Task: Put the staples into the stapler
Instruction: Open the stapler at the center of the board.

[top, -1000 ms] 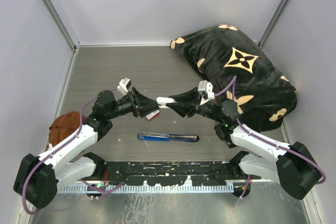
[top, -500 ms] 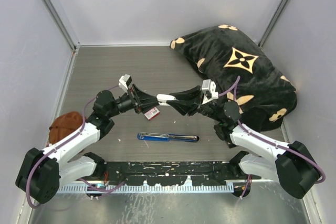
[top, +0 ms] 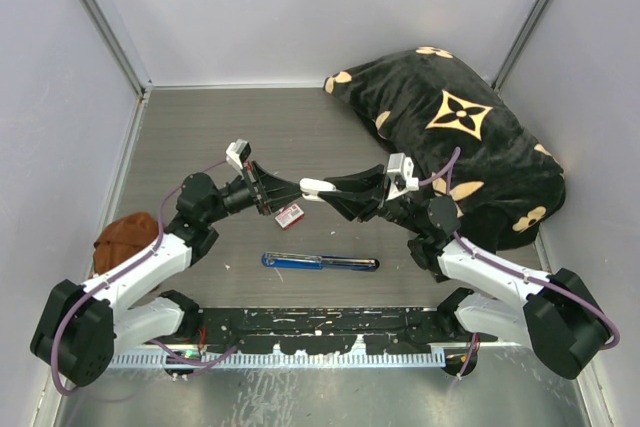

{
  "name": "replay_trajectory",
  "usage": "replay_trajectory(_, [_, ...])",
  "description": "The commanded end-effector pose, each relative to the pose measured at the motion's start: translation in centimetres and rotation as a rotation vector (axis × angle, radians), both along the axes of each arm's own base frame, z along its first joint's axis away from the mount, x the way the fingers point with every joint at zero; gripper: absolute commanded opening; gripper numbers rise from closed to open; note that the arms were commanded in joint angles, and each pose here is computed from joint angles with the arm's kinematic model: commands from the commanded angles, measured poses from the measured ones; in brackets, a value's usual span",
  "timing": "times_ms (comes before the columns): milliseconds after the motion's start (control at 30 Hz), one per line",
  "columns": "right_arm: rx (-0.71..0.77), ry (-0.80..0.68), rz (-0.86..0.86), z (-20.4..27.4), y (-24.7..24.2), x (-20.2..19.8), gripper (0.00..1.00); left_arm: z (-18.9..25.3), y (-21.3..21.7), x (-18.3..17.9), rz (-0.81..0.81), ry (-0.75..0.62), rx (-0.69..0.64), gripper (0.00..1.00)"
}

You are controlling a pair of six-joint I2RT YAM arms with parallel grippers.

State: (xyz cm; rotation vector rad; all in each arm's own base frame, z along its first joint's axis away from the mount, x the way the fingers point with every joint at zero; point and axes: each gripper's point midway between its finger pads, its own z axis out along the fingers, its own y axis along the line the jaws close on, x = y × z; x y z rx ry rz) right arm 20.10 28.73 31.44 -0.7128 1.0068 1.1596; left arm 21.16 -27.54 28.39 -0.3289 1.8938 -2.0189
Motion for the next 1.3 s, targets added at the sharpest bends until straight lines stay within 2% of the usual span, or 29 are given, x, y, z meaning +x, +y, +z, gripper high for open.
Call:
replay_trajectory(0, [0.005,0.017,-0.013,-0.5,0.1,0.3,0.01,2.7,0.0,-1.2,-0.043,-0.108,-0.067,0.01])
replay_trajectory(67, [0.004,0.032,-0.034,-1.0,0.0,0.7,0.05,2.7,0.0,-1.1,-0.038,-0.109,-0.070,0.00])
replay_trajectory(100, [0.004,0.042,-0.044,-1.2,-0.1,0.8,0.12,2.5,0.0,-1.0,-0.030,-0.106,-0.071,0.00])
replay_trajectory(200, [0.006,0.074,-0.091,-2.0,-0.6,1.5,0.42,1.6,0.3,-0.4,0.012,-0.084,-0.057,0.00])
replay_trajectory(267, [-0.018,0.089,-0.117,-2.8,-0.8,1.8,0.56,0.5,0.4,-0.1,0.037,-0.071,-0.029,0.00])
replay_trajectory(433, [-0.135,0.146,-0.198,-5.2,-1.3,3.0,0.76,-3.0,0.6,0.7,0.081,-0.050,0.113,0.00])
replay_trajectory(633, [-0.287,0.140,-0.264,-7.2,-2.1,3.8,0.85,-7.7,1.6,1.0,0.104,-0.066,0.364,0.00])
replay_trajectory(800, [-0.461,0.144,-0.180,-8.6,-0.9,3.6,0.85,-9.7,2.2,0.5,0.069,-0.082,0.492,0.00])
replay_trajectory(1000, [-0.543,0.199,-0.042,-9.2,1.6,3.1,0.79,-11.2,2.7,0.6,0.074,-0.061,0.559,0.00])
replay_trajectory(1267, [-0.635,0.184,0.000,-11.1,5.1,3.0,0.78,-11.7,2.9,0.7,0.080,-0.050,0.572,0.00])
